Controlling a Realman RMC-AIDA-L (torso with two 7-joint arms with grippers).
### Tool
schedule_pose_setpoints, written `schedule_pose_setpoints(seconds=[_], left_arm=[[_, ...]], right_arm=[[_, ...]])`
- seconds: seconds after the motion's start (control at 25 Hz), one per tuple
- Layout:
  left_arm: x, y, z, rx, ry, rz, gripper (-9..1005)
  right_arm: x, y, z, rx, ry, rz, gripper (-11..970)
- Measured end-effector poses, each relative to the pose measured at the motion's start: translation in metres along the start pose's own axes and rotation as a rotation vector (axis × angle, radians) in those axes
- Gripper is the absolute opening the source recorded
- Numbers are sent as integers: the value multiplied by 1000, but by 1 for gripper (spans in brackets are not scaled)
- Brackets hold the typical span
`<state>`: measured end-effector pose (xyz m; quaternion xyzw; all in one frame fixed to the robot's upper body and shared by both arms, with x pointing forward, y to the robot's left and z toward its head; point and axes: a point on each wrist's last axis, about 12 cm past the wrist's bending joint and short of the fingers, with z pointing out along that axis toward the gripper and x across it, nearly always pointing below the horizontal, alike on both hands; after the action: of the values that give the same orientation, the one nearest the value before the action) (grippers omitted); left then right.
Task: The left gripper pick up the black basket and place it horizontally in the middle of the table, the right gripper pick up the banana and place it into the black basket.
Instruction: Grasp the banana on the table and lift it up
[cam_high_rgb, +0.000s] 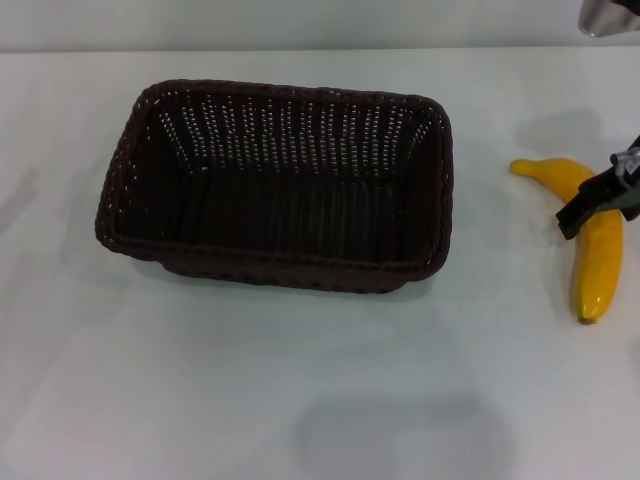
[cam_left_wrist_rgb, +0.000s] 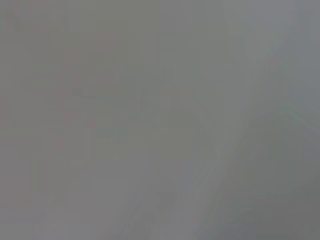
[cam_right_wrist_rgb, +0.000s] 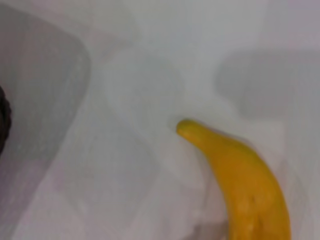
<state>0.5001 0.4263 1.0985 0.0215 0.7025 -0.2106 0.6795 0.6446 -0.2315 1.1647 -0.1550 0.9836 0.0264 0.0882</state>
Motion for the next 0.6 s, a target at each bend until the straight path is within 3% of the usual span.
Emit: schedule_pose_setpoints(seconds=[0.48, 0.6], left_arm=[[0, 2, 0, -14, 4, 12, 888], [-1, 2, 0, -14, 4, 13, 889]], right_arm=[[0, 0, 7, 31, 26, -30, 790], [-2, 1, 6, 35, 16, -42, 578]])
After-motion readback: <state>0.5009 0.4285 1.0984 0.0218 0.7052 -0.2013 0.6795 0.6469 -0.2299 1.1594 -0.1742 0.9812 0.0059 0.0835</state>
